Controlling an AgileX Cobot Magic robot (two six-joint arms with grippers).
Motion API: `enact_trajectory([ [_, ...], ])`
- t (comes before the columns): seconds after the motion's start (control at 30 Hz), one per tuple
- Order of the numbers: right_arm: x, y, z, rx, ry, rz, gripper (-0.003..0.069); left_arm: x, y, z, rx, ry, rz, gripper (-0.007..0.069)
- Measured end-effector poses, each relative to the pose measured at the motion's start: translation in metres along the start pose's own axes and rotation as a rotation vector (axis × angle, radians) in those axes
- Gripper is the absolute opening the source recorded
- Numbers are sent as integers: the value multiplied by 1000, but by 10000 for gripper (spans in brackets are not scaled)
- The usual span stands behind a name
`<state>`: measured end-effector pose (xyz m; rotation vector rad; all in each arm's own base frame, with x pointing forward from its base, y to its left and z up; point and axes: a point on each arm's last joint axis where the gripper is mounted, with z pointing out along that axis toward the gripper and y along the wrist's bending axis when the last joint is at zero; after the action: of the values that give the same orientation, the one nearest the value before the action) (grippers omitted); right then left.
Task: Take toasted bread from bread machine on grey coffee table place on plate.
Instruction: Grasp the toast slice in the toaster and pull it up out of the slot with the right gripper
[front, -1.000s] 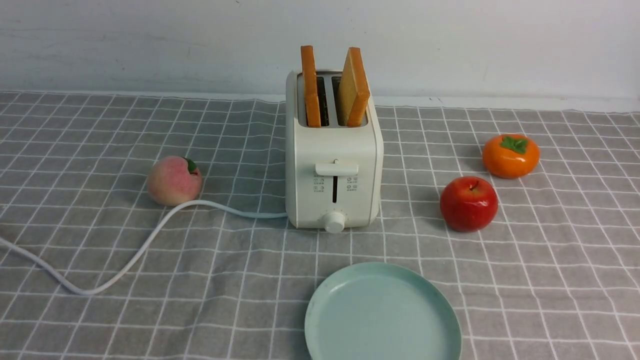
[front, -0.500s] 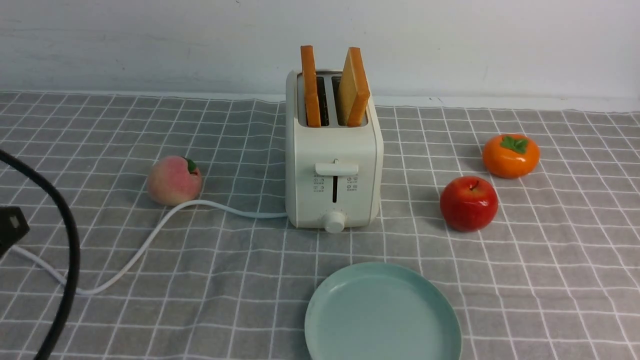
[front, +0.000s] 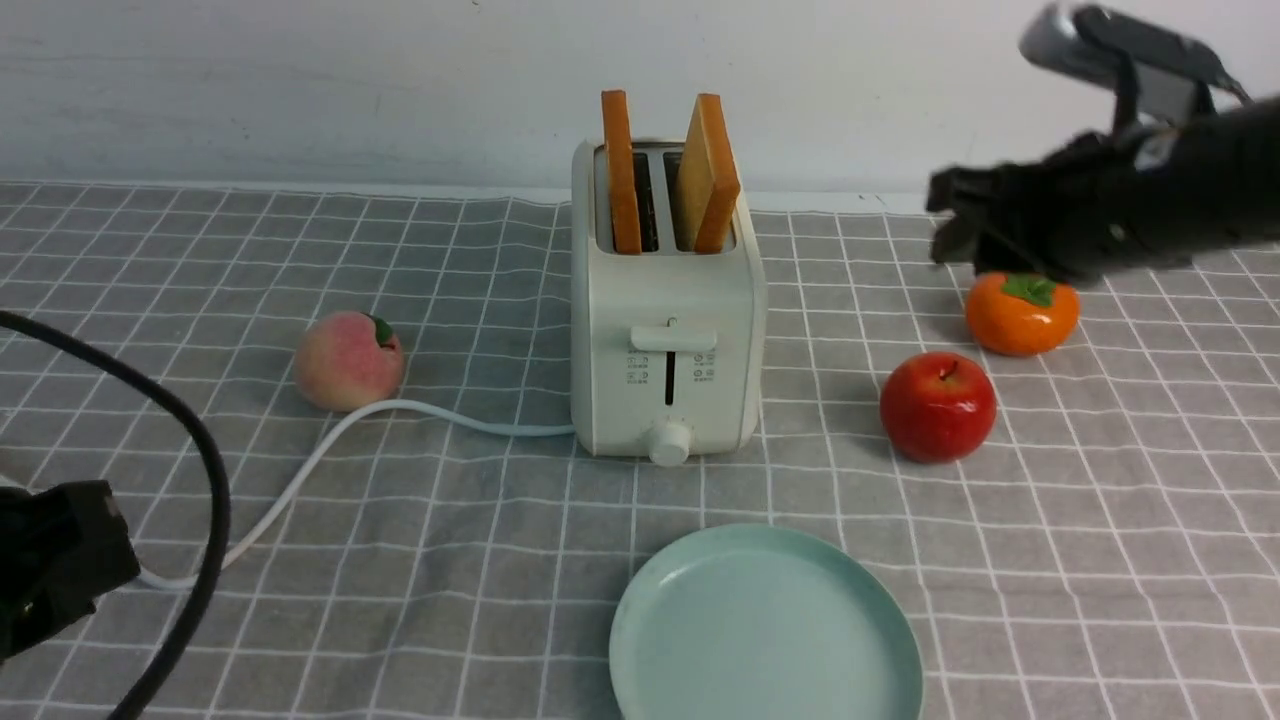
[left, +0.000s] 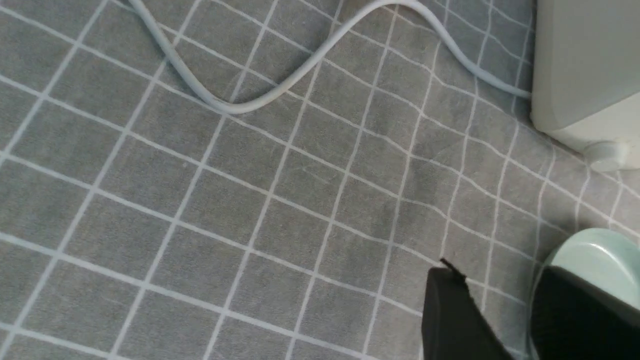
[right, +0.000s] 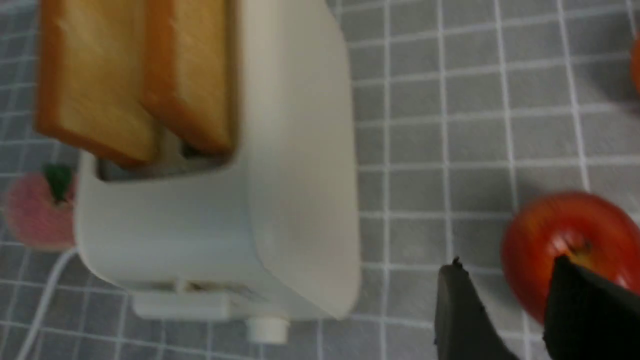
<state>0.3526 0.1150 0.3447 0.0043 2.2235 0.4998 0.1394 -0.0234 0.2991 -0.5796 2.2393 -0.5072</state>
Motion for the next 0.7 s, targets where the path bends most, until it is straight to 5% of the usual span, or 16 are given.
enact_trajectory([
  [0.23,-36,59,51,-133,-69,-133,369,-1,-2,1,21,-7,-15,237],
  [0.43,-29,65,103,-138,-69,-203,414,4,-8,1,48,18,20,237],
  [0.6,-18,57,130,-120,-65,-200,398,5,-9,1,53,23,26,238],
  [0.7,-16,56,133,-117,-59,-199,304,4,-9,1,52,23,27,238],
])
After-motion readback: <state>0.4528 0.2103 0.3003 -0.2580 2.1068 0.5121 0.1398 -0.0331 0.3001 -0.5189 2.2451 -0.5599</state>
